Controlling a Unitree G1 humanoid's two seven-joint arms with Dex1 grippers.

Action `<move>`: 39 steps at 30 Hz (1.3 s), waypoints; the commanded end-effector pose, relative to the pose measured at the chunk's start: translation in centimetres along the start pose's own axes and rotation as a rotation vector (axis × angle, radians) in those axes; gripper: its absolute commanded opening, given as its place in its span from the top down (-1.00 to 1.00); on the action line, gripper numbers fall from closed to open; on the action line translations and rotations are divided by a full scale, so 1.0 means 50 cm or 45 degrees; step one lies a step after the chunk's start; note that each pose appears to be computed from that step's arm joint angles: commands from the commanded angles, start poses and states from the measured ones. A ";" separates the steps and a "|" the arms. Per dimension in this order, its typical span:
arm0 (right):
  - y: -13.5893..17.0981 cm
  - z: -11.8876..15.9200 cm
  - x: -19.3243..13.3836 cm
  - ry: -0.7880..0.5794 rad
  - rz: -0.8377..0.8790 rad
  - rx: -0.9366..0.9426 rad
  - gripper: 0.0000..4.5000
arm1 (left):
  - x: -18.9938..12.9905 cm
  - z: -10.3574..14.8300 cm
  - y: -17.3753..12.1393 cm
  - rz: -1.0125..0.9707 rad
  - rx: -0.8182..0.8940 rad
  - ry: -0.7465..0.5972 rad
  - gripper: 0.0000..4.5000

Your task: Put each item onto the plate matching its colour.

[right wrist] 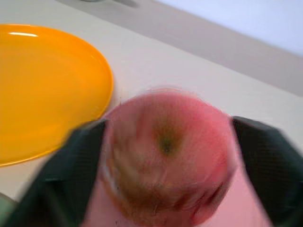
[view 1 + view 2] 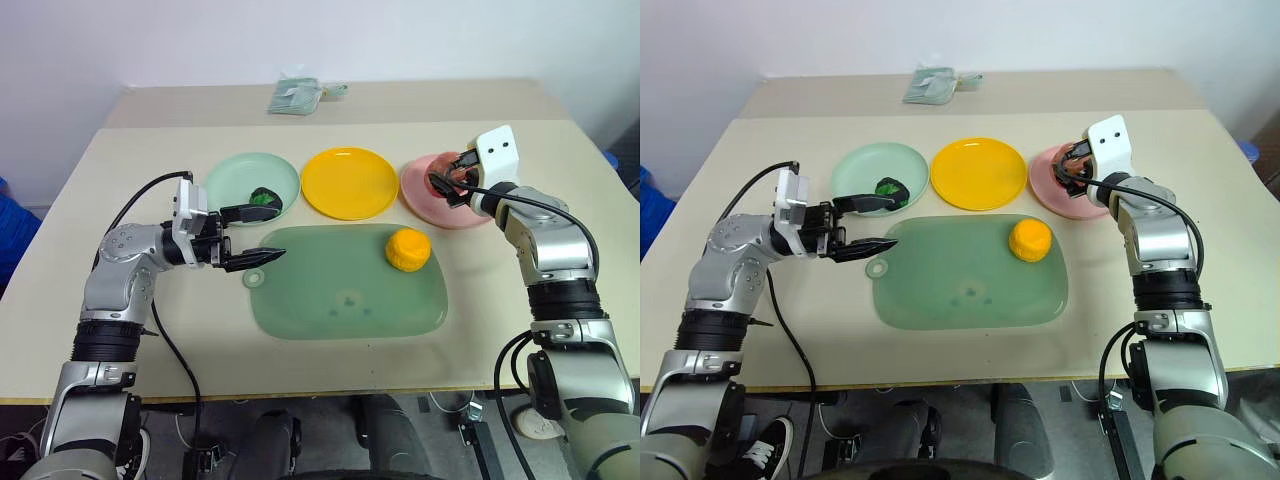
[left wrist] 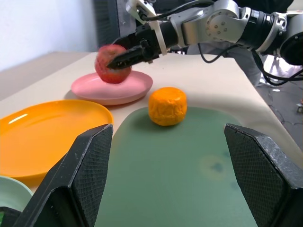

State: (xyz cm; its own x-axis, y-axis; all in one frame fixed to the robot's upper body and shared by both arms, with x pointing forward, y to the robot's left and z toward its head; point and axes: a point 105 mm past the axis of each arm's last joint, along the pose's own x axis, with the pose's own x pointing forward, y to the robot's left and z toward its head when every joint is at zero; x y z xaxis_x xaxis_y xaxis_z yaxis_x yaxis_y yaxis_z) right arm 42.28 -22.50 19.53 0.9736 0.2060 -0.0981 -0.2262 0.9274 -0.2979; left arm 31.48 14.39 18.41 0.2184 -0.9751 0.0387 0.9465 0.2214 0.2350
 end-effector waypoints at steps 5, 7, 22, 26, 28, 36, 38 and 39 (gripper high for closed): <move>0.051 0.124 -0.052 -0.324 0.338 0.164 -0.98 | -0.011 0.019 0.009 0.015 0.054 -0.004 -0.71; 0.100 0.112 -0.089 -0.268 0.573 0.131 -0.98 | -0.013 0.019 0.007 0.010 0.052 -0.002 -0.71; 0.156 -0.078 -0.137 0.250 0.744 -0.081 -0.98 | -0.010 0.008 -0.001 -0.022 0.041 0.013 -0.71; 0.167 -0.079 -0.134 0.250 0.777 -0.037 -0.88 | -0.014 0.008 0.000 -0.015 0.041 0.018 -0.71; 0.167 -0.065 -0.126 0.208 0.765 -0.026 -0.60 | -0.015 0.009 0.001 -0.002 0.041 0.015 -0.71; 0.168 0.099 -0.037 -0.238 0.574 0.049 -0.33 | -0.026 -0.010 0.039 0.199 0.054 0.085 -0.71; 0.182 0.101 0.000 -0.248 0.512 0.007 -0.33 | -0.027 -0.021 0.049 0.260 0.059 0.107 -0.71; 0.191 0.097 0.017 -0.241 0.498 -0.004 -0.33 | -0.025 -0.022 0.048 0.261 0.068 0.104 -0.71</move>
State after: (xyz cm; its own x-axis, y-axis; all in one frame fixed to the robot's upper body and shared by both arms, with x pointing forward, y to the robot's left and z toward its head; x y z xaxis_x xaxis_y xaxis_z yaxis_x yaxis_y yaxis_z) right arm 40.18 -12.17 21.81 0.7797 0.6254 -0.0288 -0.6125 0.7524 -0.2424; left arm 33.57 16.05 16.91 0.4058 -0.9139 -0.0112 0.8906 0.3927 0.2296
